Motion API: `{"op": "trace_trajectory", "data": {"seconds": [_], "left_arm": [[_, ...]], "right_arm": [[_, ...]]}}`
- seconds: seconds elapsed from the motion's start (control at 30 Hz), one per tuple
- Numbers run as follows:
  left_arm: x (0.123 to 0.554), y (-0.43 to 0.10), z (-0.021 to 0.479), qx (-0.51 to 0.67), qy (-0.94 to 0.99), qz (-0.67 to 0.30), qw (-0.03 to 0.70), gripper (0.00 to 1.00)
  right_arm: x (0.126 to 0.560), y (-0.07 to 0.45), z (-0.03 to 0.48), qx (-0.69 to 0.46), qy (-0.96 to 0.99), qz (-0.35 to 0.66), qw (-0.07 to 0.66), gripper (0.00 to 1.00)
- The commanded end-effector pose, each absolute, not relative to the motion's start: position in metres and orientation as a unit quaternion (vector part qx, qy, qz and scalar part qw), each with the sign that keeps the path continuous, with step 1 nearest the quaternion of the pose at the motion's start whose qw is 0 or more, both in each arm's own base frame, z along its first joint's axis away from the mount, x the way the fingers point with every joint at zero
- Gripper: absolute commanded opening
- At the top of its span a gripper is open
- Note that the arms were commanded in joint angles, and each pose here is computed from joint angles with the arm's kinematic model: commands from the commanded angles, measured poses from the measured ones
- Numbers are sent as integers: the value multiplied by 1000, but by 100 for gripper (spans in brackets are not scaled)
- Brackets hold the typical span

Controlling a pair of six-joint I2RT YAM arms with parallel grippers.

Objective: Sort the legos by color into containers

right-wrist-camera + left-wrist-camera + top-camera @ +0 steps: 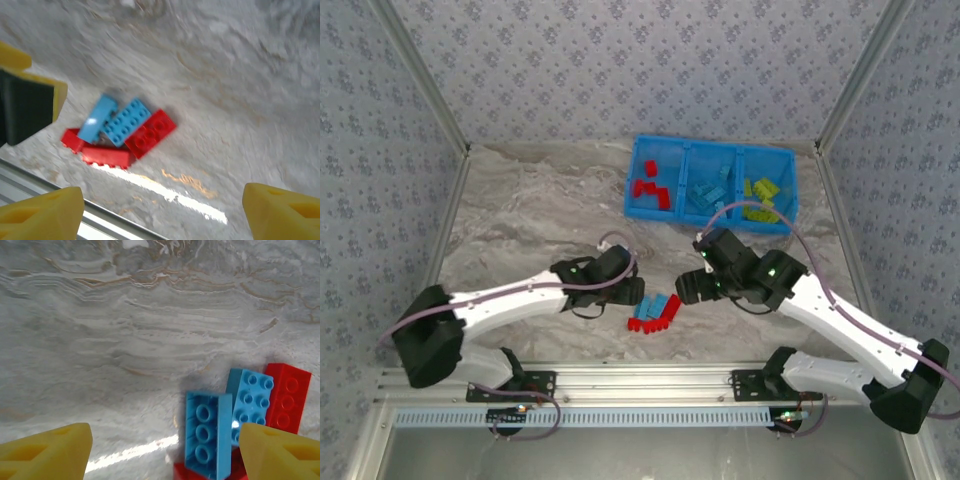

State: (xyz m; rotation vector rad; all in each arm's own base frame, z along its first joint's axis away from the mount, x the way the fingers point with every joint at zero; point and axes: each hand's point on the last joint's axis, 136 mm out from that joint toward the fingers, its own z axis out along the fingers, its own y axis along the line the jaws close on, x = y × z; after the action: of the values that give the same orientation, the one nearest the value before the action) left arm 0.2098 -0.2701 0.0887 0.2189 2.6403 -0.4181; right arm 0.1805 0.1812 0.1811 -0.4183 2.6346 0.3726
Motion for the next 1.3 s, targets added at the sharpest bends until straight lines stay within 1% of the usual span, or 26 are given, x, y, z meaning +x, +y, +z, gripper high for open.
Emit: {"op": "trace_trajectory", "data": {"seconds": [0.0, 0.17, 0.2, 0.37, 0.57, 0.77, 0.87, 0.97, 1.03, 1.07, 1.17, 1.27], "left_arm": [[220, -309, 98, 53, 946, -212, 238, 76], [215, -333, 77, 71, 952, -210, 212, 76], [215, -334, 71, 73, 954, -204, 207, 73], [213, -333, 50, 71, 962, -182, 191, 54], [208, -324, 39, 68, 967, -165, 183, 45], [205, -307, 38, 60, 968, -149, 190, 35], [202, -303, 37, 61, 969, -150, 189, 35], [200, -300, 35, 65, 969, -148, 187, 37], [199, -298, 34, 64, 969, -147, 186, 37], [199, -298, 34, 64, 969, -149, 187, 35], [200, -301, 42, 65, 966, -160, 192, 24], [205, -308, 67, 72, 956, -182, 218, 19]], "right_arm": [[172, 164, 179, -116, 962, 120, 216, 86], [175, 165, 173, -112, 963, 118, 215, 87], [177, 166, 172, -111, 964, 115, 215, 87], [180, 163, 169, -111, 966, 97, 213, 88], [180, 163, 170, -110, 966, 99, 213, 88], [179, 166, 168, -109, 966, 104, 209, 88], [179, 168, 168, -109, 966, 108, 208, 88], [180, 171, 170, -109, 965, 111, 209, 88], [180, 172, 171, -110, 965, 112, 209, 88], [179, 172, 172, -109, 965, 115, 208, 88], [175, 180, 176, -121, 962, 136, 206, 88], [168, 196, 181, -143, 952, 180, 204, 88]]}}
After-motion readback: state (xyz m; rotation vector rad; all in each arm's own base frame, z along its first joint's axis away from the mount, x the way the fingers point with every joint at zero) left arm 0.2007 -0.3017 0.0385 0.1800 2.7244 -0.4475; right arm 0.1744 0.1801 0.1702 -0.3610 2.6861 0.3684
